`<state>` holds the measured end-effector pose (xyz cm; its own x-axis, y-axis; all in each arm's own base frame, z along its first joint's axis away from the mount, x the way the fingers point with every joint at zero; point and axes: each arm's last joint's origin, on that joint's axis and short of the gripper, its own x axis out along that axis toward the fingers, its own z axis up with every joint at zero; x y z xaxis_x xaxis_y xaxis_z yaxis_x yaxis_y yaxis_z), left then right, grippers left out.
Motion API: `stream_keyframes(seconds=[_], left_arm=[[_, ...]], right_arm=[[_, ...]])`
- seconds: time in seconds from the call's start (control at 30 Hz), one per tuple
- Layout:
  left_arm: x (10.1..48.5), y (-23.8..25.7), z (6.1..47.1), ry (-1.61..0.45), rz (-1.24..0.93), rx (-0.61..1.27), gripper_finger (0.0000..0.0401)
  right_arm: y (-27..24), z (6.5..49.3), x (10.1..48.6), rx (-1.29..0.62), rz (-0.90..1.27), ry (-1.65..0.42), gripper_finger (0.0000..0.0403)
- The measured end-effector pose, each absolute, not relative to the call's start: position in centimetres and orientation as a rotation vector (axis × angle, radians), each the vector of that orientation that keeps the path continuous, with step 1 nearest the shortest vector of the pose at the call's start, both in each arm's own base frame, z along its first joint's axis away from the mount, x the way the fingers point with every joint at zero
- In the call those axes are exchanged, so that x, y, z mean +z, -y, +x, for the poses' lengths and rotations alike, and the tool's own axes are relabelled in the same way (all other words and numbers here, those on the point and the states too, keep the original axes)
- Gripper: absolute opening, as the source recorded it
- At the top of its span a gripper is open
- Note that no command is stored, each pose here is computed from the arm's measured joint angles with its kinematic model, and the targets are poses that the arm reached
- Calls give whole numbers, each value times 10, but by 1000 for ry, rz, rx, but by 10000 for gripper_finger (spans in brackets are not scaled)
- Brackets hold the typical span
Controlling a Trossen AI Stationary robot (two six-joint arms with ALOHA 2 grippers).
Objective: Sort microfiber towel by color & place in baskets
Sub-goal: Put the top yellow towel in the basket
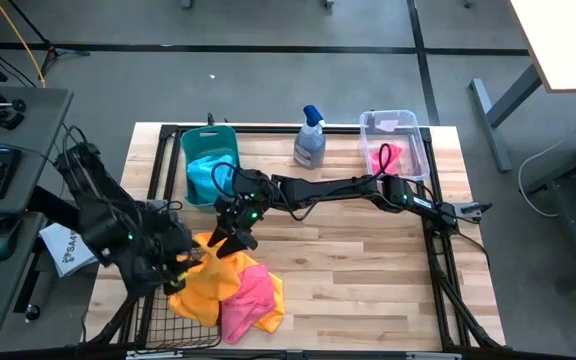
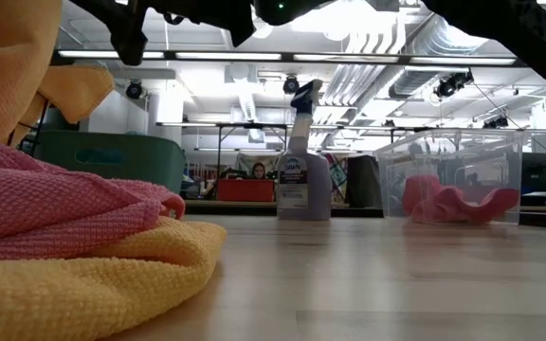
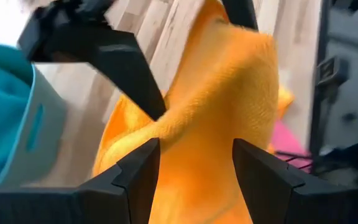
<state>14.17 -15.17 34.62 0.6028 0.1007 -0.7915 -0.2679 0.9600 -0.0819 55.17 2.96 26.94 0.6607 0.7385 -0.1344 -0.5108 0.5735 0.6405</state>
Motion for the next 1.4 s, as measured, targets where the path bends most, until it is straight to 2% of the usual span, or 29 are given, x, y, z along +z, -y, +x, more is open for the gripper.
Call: stream_keyframes(seconds=[0.23,0.47,0.6,0.9,1.07,1.4], left_arm=[[330,161,154,-985,54,195,191],[329,152,143,-1100,42,218,191],[336,143,137,-1027,71,258,191],[338,143,139,-1036,214,152,191],[339,139,147,-995,193,187,191],[339,136,159,-1001,213,134,191]], right_arm=[[-30,552,269,758,620,-423,305],[-31,551,270,761,619,-424,305],[-31,551,270,761,619,-424,305],[-31,551,270,760,619,-424,305],[-31,551,270,760,619,-424,304],[-31,551,270,760,619,-424,304]])
